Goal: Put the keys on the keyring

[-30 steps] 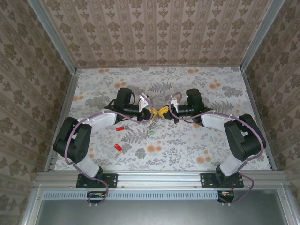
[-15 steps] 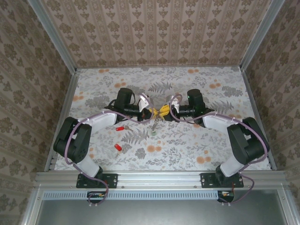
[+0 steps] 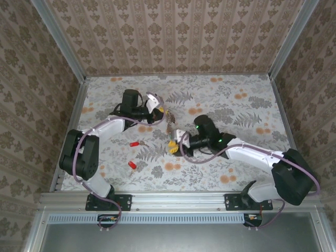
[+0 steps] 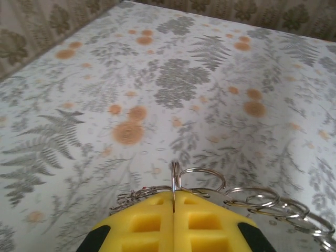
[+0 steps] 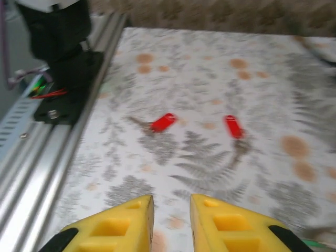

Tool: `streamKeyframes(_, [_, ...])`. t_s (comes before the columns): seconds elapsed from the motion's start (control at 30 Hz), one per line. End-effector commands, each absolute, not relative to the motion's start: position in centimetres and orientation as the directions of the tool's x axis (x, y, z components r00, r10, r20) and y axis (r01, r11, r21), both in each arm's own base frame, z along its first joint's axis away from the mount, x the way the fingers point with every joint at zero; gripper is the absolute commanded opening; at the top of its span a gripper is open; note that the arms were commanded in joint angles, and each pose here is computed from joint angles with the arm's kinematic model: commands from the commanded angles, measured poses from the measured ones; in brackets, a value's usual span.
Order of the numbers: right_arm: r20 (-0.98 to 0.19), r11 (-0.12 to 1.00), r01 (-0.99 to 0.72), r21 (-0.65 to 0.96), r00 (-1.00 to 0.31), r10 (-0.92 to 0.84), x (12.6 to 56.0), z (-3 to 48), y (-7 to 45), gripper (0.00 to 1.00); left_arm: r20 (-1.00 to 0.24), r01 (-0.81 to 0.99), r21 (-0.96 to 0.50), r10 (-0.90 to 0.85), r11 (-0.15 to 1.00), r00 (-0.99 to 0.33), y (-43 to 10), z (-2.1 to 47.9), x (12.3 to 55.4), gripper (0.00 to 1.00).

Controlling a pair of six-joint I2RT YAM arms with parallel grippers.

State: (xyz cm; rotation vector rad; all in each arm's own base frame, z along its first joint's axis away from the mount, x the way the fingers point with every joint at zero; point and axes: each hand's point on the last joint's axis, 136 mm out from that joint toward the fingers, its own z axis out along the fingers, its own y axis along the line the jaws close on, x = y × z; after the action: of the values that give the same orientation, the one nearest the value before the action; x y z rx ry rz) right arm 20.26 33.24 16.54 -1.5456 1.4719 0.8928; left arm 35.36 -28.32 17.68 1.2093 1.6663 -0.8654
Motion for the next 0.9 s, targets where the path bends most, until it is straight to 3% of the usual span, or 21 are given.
streamKeyframes(0.0, [-0.838, -0.005, -0.997, -0.072, 0.064, -0.543, 19.1, 13.7, 35.9, 0.27, -0.932, 0.946, -0.061, 0.32, 0.32, -0.168, -28.0, 18.6, 37.1, 0.0])
streamKeyframes(0.1, [-0.808, -0.068, -0.996, -0.049, 0.08, -0.583, 17.6, 11.8, 39.0, 0.29, -0.928, 0.935, -0.071, 0.322, 0.348, -0.19, -27.4, 18.2, 38.0, 0.0])
streamKeyframes(0.2, [-0.787, -0.03, -0.999, 0.019, 0.004, -0.617, 17.9, 10.2, 41.6, 0.29, -0.923, 0.924, -0.074, 0.325, 0.375, -0.206, -26.7, 18.0, 38.5, 0.0])
streamKeyframes(0.4, [-0.76, -0.072, -0.992, 0.107, -0.034, -0.649, 17.1, 7.9, 45.4, 0.35, -0.925, 0.916, -0.065, 0.322, 0.395, -0.204, -25.6, 18.5, 38.6, 0.0])
streamKeyframes(0.6, [-0.726, 0.023, -0.99, 0.141, -0.119, -0.677, 19.2, 5.2, 47.5, 0.34, -0.923, 0.912, -0.066, 0.323, 0.405, -0.211, -25.0, 18.5, 38.4, 0.0])
streamKeyframes(0.67, [-0.727, 0.021, -0.988, 0.156, -0.129, -0.675, 19.3, 4.7, 48.0, 0.39, -0.923, 0.912, -0.065, 0.324, 0.404, -0.209, -24.9, 18.6, 38.3, 0.0])
streamKeyframes(0.87, [-0.705, 0.057, -0.978, 0.202, -0.185, -0.685, 19.9, 3.4, 48.9, 0.38, -0.924, 0.914, -0.064, 0.323, 0.4, -0.206, -24.8, 18.7, 38.3, 0.0])
